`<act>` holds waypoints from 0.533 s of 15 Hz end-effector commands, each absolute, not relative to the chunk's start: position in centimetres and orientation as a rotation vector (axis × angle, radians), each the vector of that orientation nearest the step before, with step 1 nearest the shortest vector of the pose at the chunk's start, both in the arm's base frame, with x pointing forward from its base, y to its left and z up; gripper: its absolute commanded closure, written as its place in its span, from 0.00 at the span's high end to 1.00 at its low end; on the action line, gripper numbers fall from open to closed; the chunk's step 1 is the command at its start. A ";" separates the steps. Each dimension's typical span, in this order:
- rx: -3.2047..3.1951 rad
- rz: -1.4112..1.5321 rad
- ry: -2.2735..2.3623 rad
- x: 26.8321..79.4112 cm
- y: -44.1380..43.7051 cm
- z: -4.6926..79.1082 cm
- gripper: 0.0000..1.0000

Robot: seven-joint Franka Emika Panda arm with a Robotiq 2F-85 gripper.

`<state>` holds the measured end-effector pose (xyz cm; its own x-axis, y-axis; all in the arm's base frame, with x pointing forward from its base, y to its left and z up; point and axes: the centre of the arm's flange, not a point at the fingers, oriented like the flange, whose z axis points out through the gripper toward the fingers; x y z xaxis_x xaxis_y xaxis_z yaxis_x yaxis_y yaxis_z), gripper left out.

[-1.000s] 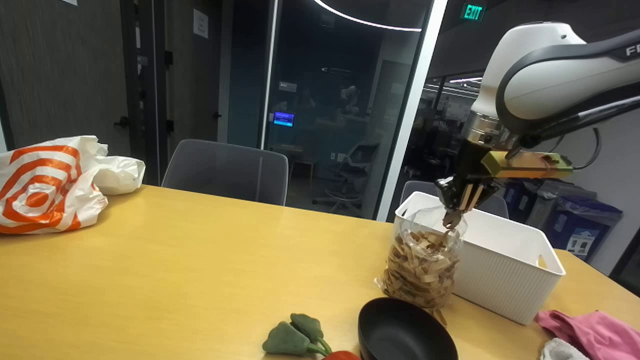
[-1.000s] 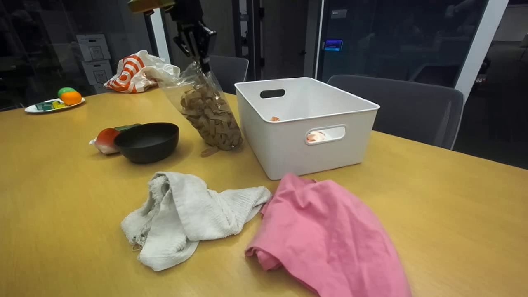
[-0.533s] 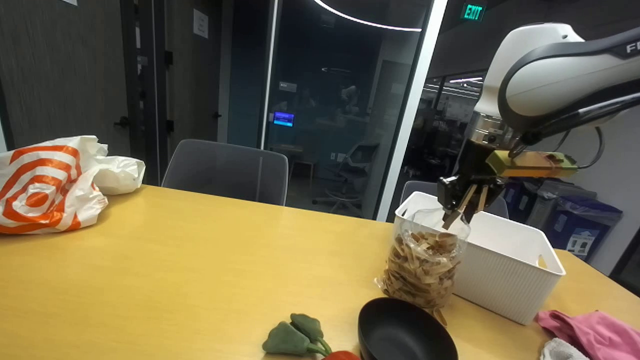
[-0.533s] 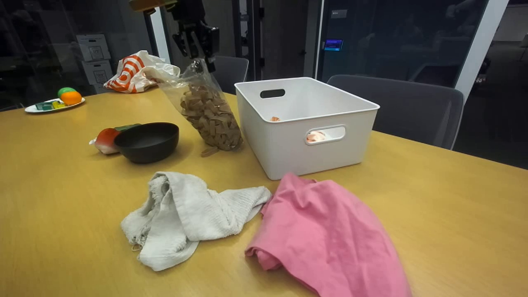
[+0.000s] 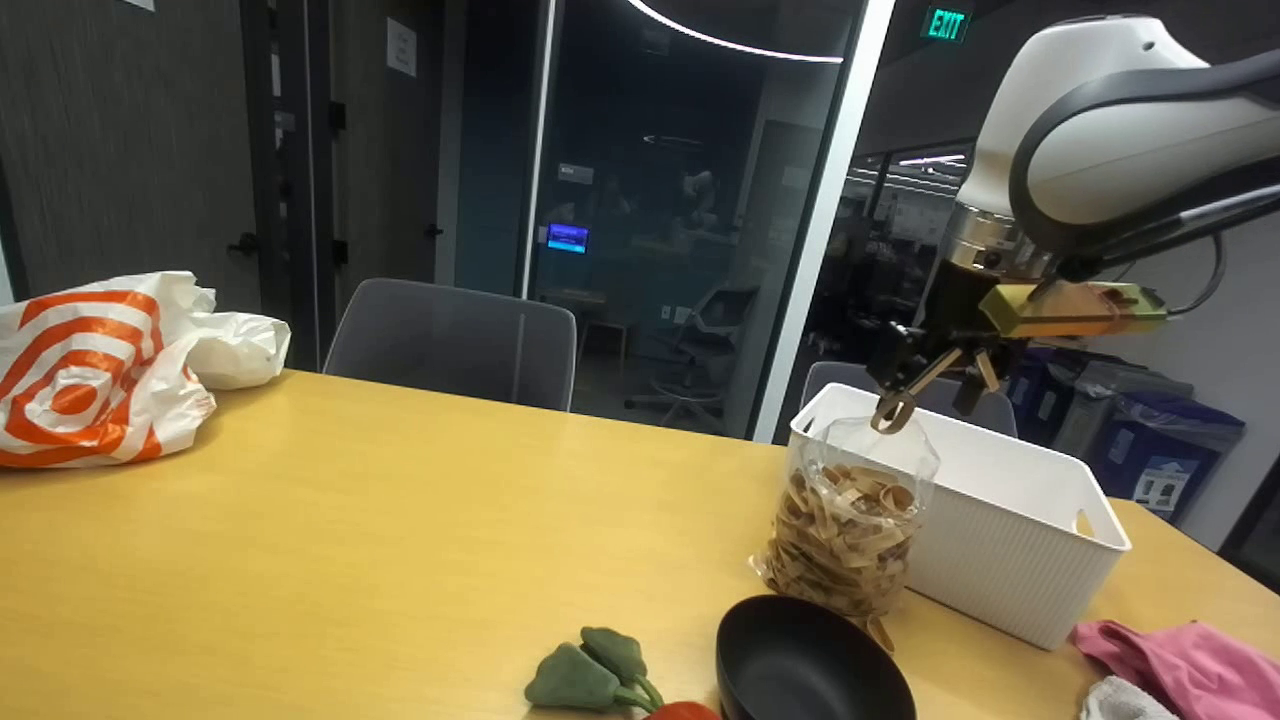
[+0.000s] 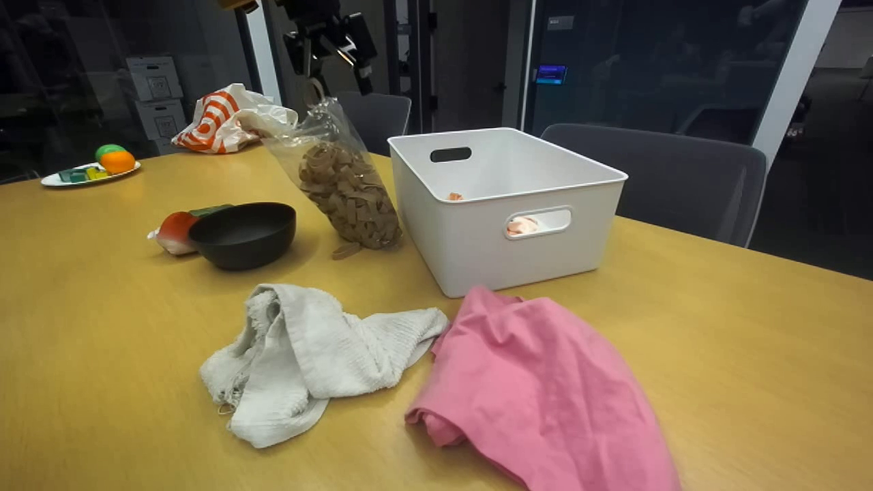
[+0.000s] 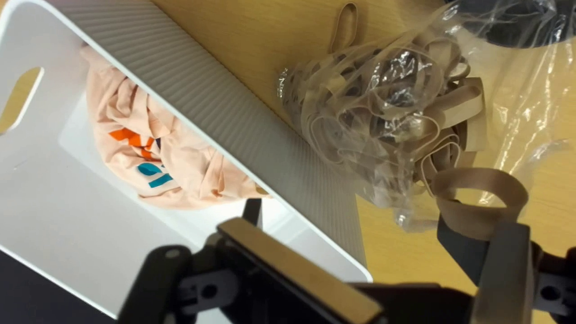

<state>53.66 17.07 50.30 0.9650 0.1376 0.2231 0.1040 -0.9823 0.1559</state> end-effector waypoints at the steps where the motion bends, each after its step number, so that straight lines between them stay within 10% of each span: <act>1: 3.062 0.336 0.210 53.3 17.0 51.8 1.00; 8: 3.200 0.338 0.318 51.9 18.0 53.0 1.00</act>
<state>52.96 18.01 51.23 0.9682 0.1563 0.1955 0.1632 -0.9864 -0.0201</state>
